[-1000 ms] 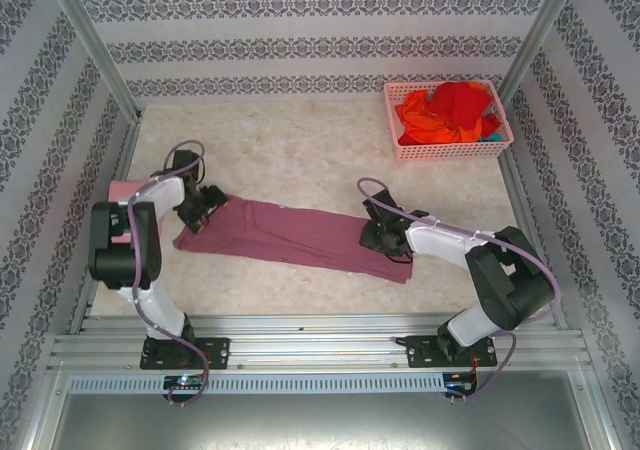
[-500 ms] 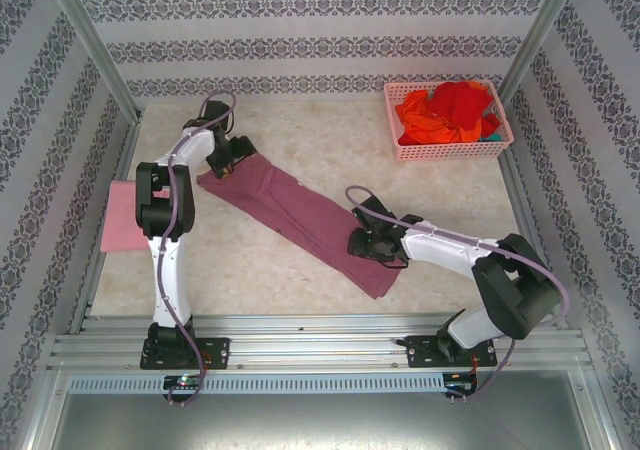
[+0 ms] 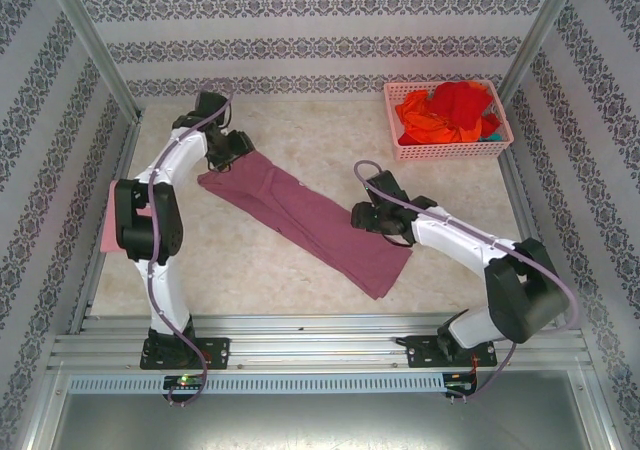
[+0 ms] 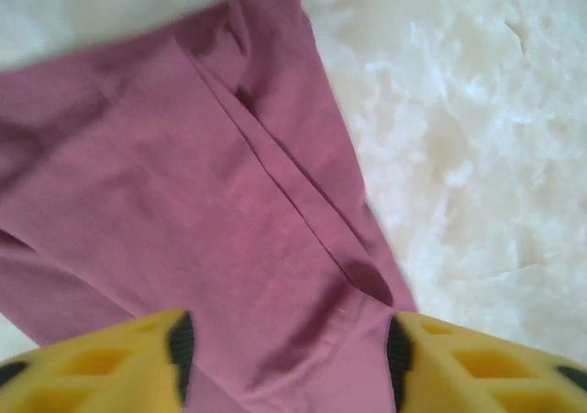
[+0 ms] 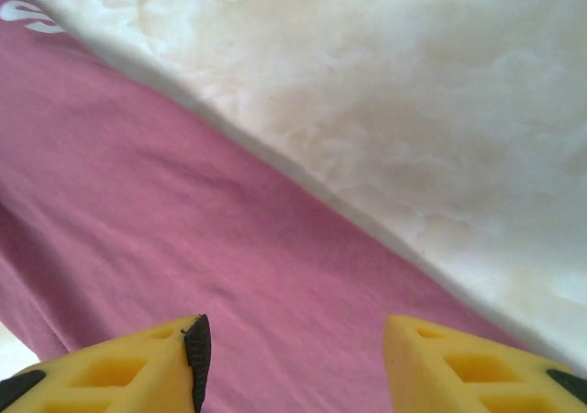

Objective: Fold and stack the t-shirts

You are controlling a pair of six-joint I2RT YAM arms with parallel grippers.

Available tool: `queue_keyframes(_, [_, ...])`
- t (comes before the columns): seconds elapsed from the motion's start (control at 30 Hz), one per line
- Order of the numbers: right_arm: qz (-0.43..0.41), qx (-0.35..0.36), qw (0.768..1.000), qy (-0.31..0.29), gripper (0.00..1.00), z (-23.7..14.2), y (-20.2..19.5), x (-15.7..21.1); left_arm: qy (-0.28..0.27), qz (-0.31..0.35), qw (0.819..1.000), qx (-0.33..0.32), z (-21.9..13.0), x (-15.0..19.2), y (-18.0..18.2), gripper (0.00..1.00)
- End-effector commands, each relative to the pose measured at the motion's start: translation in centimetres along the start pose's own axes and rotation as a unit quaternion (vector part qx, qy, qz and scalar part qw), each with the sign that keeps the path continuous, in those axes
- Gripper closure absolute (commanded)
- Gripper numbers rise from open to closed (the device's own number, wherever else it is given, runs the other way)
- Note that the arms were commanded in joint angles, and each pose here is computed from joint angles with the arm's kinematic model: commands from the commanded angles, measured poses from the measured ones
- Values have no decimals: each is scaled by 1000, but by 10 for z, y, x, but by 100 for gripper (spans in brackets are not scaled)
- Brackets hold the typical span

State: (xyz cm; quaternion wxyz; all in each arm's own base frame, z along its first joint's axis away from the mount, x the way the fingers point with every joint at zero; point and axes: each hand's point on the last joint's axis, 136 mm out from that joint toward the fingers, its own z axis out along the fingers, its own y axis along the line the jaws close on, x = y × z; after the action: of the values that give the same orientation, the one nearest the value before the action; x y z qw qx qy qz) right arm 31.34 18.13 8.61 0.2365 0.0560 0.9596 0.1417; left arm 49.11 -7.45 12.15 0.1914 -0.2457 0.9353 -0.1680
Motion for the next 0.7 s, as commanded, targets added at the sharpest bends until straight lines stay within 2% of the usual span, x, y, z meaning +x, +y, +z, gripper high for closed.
queue_keyframes(0.0, [-16, -20, 1000, 4, 47, 5, 14, -6, 45, -1, 999, -7, 34, 30, -4, 58])
queue_keyframes(0.07, [-16, -18, 1000, 9, 47, 9, 13, -3, 58, 3, 998, -14, 46, 38, -6, 64])
queue_keyframes(0.17, [-16, -16, 1000, 12, 47, 12, 10, 0, 76, 4, 997, -21, 65, 47, -6, 67])
queue_keyframes(0.3, [-10, -12, 1000, 23, 47, 19, 4, 10, 101, 8, 994, -40, 91, 54, -1, 67])
queue_keyframes(0.5, [-5, -9, 997, 82, 47, 43, 0, 44, 124, 11, 990, -70, 130, 49, 6, 64])
queue_keyframes(0.67, [-7, -21, 993, 117, 48, 63, 12, 67, 115, 36, 991, -63, 158, 20, -14, 58])
